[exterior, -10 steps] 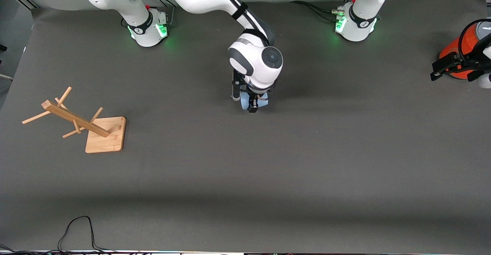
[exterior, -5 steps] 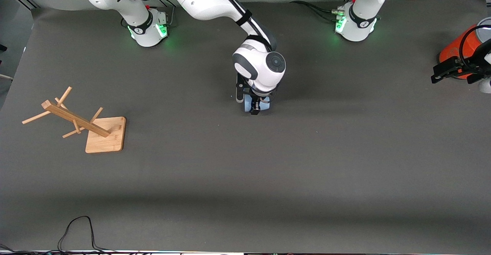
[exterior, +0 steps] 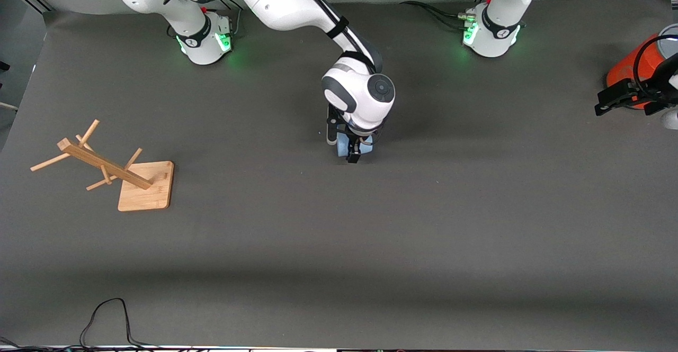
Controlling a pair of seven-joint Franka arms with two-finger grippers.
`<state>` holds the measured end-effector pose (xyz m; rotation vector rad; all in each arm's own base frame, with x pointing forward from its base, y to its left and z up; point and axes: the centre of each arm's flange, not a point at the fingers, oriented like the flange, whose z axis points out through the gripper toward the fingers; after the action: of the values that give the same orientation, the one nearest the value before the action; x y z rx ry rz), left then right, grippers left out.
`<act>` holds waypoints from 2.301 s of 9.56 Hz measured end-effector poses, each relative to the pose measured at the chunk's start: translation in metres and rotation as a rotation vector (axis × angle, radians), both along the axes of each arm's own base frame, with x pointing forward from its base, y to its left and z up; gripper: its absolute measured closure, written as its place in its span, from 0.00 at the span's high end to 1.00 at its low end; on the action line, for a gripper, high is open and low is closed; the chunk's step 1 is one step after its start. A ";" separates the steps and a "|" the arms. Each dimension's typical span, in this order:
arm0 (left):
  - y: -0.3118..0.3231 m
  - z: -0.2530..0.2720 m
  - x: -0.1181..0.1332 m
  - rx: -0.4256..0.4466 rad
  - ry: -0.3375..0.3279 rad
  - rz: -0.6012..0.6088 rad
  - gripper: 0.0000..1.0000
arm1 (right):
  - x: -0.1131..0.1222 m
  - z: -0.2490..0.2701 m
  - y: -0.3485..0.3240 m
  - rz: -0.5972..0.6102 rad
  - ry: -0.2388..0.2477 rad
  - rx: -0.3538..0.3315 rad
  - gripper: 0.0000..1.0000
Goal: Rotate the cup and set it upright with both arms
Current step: 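Lower the blue cup onto its side and open the right gripper, then withdraw the right gripper while the left gripper reaches the blue cup, then grasp the lying blue cup with the left gripper and tilt it upright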
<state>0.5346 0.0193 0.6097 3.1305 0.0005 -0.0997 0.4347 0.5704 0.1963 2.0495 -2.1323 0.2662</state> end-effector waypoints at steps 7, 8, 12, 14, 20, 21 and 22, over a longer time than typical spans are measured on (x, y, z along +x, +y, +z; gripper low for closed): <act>-0.032 0.000 0.001 0.010 -0.002 0.066 1.00 | 0.022 0.184 -0.053 0.124 0.192 -0.011 1.00; -0.044 0.000 0.001 0.012 -0.003 0.082 1.00 | 0.031 0.212 -0.074 0.162 0.222 0.000 1.00; -0.150 -0.009 0.018 0.058 -0.017 0.190 1.00 | 0.074 0.326 -0.197 0.420 0.333 0.100 1.00; -0.234 -0.042 0.023 0.116 -0.002 0.200 1.00 | 0.103 0.367 -0.283 0.553 0.344 0.185 1.00; -0.470 -0.173 -0.029 0.270 -0.019 0.117 1.00 | 0.114 0.423 -0.516 1.003 0.325 0.349 1.00; -0.501 -0.207 -0.034 0.299 -0.048 0.131 1.00 | 0.117 0.423 -0.540 1.084 0.309 0.352 1.00; -0.531 -0.241 -0.041 0.302 -0.076 0.134 0.99 | 0.122 0.423 -0.562 1.170 0.283 0.345 1.00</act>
<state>0.4936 -0.5114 0.3688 3.4202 0.2469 0.0238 0.5567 0.0083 0.6190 3.0528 -0.6462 -0.2732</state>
